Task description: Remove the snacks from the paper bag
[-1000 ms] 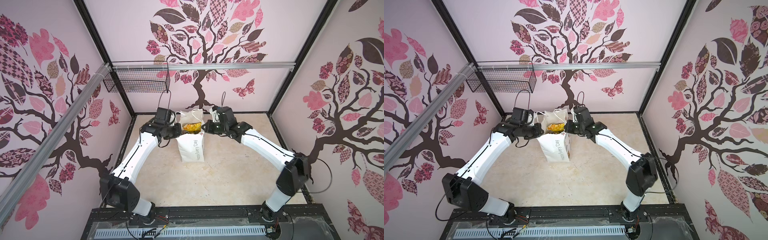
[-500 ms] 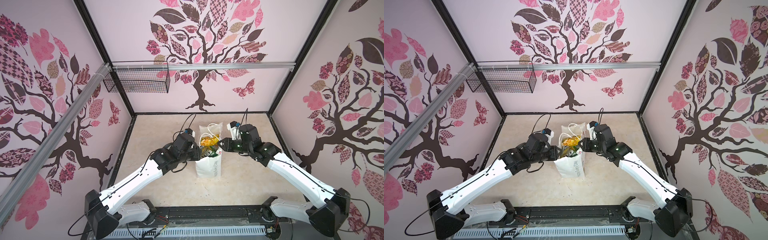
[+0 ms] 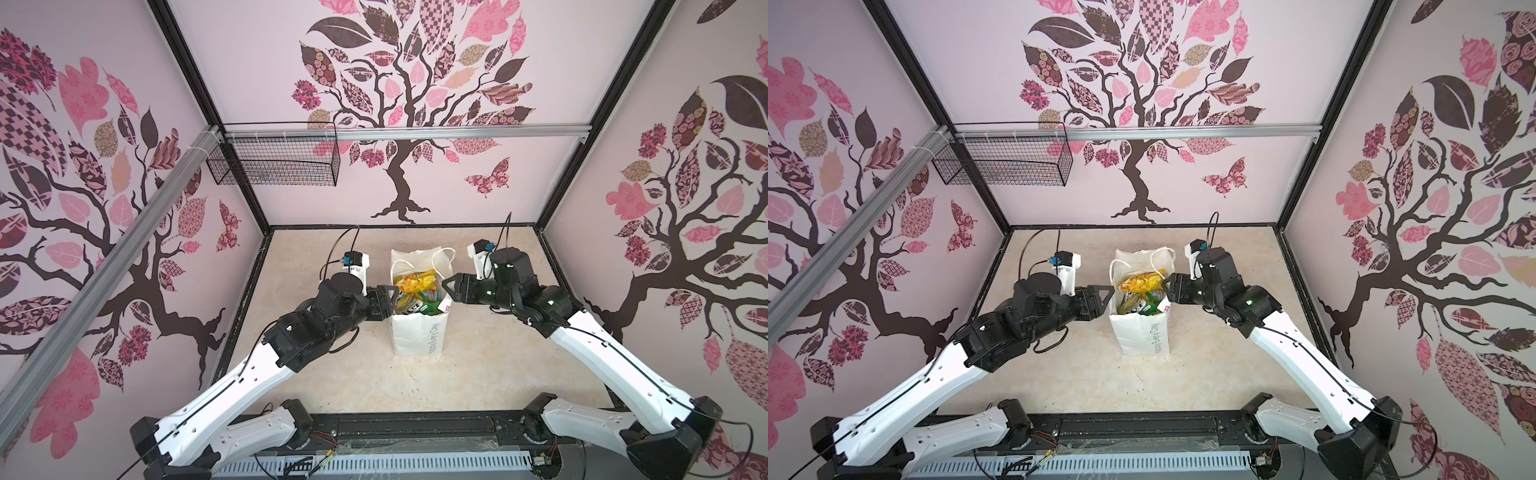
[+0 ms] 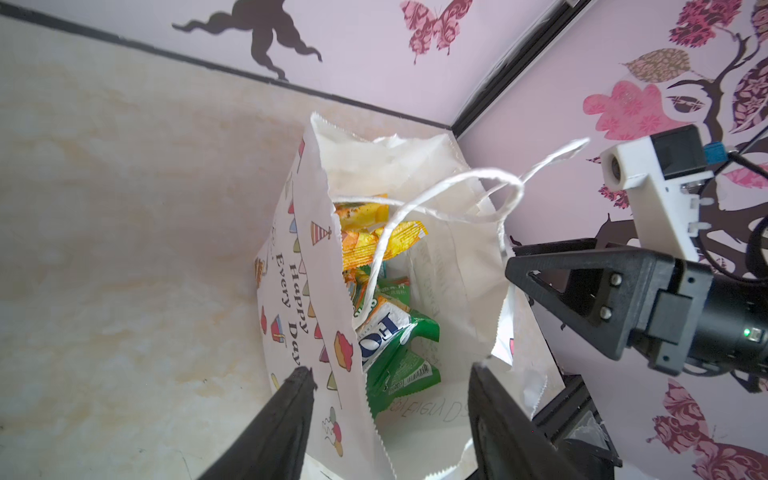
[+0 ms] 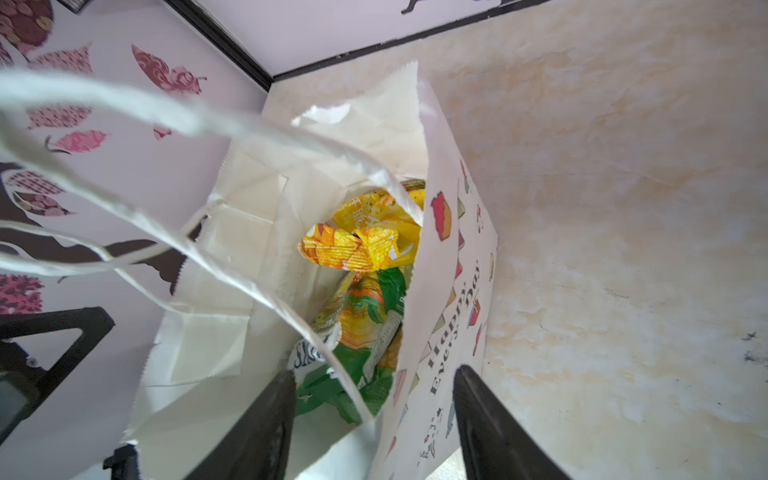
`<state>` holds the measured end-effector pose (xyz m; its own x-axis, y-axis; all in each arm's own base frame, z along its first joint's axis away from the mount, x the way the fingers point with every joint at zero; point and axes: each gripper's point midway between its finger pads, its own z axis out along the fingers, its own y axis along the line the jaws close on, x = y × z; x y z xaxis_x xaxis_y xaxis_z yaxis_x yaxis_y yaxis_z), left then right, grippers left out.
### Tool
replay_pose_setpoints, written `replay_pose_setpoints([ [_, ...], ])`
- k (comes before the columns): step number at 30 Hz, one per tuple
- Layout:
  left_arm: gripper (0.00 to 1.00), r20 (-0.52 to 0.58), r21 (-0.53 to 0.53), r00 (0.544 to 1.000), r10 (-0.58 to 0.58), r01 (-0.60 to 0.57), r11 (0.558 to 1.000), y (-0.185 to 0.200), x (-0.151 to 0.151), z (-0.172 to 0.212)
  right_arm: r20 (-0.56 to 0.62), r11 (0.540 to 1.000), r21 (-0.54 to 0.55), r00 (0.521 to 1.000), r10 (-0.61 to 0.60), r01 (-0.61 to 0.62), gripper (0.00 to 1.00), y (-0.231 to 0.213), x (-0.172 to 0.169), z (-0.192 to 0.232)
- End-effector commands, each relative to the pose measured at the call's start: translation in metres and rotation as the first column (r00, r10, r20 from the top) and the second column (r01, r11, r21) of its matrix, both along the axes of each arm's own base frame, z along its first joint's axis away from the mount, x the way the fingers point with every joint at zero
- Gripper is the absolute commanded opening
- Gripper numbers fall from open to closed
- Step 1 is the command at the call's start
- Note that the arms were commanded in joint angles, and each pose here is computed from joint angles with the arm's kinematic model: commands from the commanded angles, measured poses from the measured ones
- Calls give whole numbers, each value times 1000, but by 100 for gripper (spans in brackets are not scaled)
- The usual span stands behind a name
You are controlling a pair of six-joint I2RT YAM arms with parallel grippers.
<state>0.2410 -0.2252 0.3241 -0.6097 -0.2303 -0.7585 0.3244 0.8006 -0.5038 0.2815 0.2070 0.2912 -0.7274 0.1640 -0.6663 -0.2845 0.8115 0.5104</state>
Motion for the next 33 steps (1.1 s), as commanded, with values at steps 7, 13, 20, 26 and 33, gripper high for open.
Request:
replay_pose_setpoints([
  [7,63,194,70,981,22,-36,997,28,-3,90,135,995,95,991,19,-32,73,-8,-22,92],
  [13,60,175,33,974,-142,139,990,-12,-8,133,159,995,75,986,50,-63,86,-7,-25,115],
  [20,56,119,91,949,-291,281,955,-61,-6,136,177,980,112,973,146,-167,95,6,-37,132],
  [26,56,-18,194,924,-382,378,905,-100,-4,106,191,994,58,978,80,-93,99,-14,-40,135],
  [33,56,-12,239,937,-348,340,909,-101,7,101,193,986,91,974,118,-138,98,-12,-53,141],
])
